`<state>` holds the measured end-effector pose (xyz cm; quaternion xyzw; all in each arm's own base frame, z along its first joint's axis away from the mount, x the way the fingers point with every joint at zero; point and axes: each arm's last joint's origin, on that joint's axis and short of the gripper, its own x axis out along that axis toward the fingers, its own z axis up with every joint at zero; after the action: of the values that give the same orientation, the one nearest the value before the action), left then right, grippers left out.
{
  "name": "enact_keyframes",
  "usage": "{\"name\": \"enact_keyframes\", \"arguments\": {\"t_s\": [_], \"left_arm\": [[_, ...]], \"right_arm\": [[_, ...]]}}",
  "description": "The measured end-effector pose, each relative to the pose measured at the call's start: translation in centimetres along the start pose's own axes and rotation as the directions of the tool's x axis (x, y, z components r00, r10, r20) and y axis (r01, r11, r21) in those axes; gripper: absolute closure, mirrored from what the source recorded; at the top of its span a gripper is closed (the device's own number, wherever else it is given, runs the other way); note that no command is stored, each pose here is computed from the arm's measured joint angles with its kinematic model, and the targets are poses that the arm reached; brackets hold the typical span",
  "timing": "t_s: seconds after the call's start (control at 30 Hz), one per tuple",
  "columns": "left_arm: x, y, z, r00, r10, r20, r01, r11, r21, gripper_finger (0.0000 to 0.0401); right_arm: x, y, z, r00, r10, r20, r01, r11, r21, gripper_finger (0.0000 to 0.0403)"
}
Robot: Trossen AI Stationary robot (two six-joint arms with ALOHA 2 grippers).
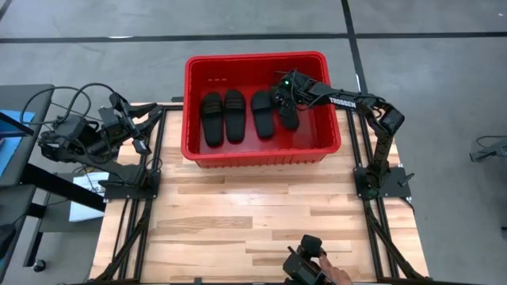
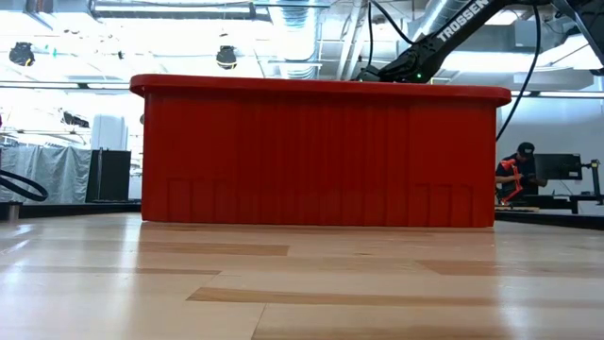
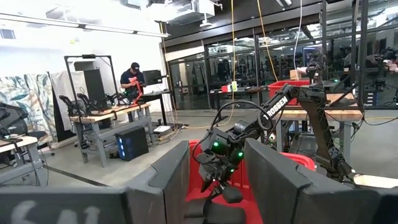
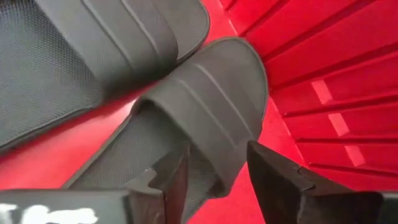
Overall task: Pick and place slides into bin
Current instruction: Put the black slide into the red container, then return to Home Position
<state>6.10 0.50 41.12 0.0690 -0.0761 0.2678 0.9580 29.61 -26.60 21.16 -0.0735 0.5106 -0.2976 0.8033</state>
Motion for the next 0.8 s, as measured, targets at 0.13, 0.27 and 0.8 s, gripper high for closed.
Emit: {"name": "enact_keyframes", "arguments": {"t_s": [0.13,0.27,0.8], "left_arm": [[0.0,0.0,0.0,1.000,0.000,0.000,0.000,1.000,0.000,0.0255],[0.0,0.0,0.0,1.000,0.000,0.000,0.000,1.000,0.000,0.0255],[0.0,0.0,0.0,1.000,0.000,0.000,0.000,1.000,-0.002,0.0255]], "right_arm": [[0.0,0.0,0.0,1.000,0.000,-0.001,0.000,1.000,0.000,0.0246],[0.0,0.0,0.0,1.000,0.000,-0.003,0.000,1.000,0.000,0.0247],[-2.4,0.7,2.7,0.994,-0.103,-0.030,0.101,0.993,-0.069,0.0266]]}}
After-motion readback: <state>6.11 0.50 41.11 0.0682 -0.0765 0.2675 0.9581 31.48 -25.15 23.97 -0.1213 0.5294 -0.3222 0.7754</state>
